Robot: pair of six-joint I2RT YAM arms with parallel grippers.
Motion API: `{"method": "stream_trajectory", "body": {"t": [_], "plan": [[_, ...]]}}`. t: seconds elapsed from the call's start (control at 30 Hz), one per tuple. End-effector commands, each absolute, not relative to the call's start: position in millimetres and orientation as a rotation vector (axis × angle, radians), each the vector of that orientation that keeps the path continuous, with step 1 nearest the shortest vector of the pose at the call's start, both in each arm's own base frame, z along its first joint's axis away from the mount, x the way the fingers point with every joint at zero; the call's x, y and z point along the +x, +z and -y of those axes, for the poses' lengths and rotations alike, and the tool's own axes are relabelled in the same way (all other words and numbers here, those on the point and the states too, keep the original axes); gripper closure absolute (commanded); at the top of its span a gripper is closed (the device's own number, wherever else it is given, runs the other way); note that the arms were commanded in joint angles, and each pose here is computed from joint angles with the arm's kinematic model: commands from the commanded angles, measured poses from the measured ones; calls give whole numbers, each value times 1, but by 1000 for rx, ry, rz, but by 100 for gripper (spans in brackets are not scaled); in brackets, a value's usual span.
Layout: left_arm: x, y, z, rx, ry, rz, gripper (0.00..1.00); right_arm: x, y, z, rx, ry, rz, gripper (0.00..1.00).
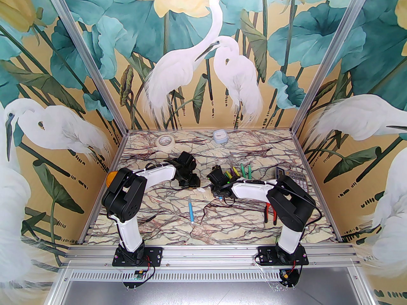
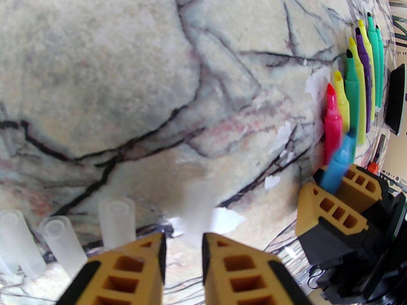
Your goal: Open the pen caps
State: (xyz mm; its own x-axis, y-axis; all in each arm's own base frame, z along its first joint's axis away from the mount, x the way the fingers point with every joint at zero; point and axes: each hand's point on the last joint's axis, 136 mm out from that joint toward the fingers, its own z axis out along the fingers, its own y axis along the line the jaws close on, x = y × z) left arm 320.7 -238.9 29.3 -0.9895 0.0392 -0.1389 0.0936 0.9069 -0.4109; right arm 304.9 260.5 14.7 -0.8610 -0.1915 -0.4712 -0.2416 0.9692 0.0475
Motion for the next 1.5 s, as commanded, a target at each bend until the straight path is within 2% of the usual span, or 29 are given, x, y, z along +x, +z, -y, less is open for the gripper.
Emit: {"method": "stream_trajectory", "body": {"t": [0.0, 0.33, 0.57, 0.9, 1.03, 1.23, 1.47], "plan": [[319, 26, 238, 133, -608, -2955, 74, 308, 14, -256, -303, 99, -2644, 75], [322, 57, 240, 153, -674, -2858, 69, 307, 51, -260, -369, 123, -2576, 65], [326, 80, 227, 104, -708, -2772, 68, 306, 69, -257, -370, 122, -2548, 65], [327, 96, 173, -87, -691, -2673, 66, 299, 74, -284, -471, 204, -2535, 70], [326, 97, 149, -169, -651, -2644, 58, 285, 77, -307, -577, 282, -2533, 65], [322, 90, 118, -280, -621, -2620, 57, 250, 77, -340, -699, 316, -2569, 59], [321, 85, 98, -366, -611, -2590, 55, 201, 55, -364, -818, 302, -2674, 57]]}}
